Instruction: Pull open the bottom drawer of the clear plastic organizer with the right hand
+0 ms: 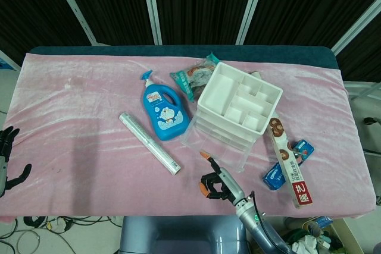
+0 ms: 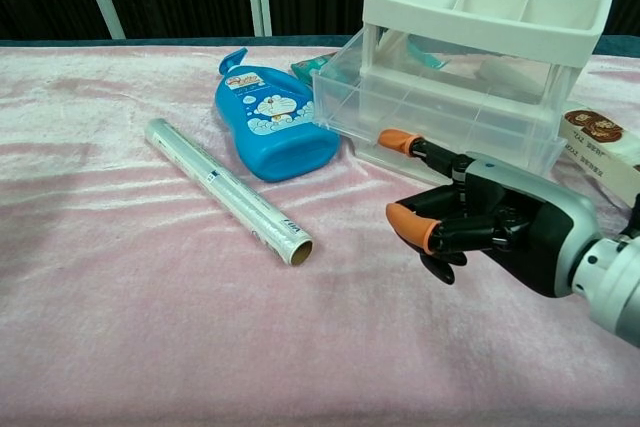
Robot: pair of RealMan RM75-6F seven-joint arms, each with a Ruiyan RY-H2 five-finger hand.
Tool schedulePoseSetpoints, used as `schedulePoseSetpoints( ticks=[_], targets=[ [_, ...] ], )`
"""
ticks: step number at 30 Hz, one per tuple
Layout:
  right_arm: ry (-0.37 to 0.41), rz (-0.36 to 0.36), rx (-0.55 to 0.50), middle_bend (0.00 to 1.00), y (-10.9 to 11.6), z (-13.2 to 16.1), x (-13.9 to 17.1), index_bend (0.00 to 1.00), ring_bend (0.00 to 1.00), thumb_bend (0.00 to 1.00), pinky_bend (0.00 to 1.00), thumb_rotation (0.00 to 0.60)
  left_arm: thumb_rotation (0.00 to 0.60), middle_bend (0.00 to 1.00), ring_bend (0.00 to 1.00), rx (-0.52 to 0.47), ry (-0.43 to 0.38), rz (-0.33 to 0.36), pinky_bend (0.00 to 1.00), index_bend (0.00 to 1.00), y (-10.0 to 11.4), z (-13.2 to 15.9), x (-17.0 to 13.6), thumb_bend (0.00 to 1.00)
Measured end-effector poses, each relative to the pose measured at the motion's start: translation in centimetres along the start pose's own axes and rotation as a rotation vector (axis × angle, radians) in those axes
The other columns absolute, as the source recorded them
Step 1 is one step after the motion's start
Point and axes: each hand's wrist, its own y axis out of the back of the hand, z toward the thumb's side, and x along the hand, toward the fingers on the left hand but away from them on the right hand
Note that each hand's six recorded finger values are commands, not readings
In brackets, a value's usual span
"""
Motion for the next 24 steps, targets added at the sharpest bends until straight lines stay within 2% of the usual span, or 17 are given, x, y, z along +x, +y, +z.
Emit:
schedulePoseSetpoints(
  ticks=[14,24],
  targets=[
    [-0.027,-0.017,0.002,0.77,0.0,-0.9,0.2,0.05,0.88,0.45,0.77,0.600,0.600,0.04,0.03,0.002,0.001,0.000,0.11,0.06,0.0,0.0,0.0,0.32],
    [-0.080,0.002,0.026,0.77,0.4,-2.2,1.3,0.05,0.88,0.45,0.77,0.600,0.600,0.04,0.03,0.002,0.001,0.000,0.11,0.06,0.0,0.0,0.0,0.32]
  ],
)
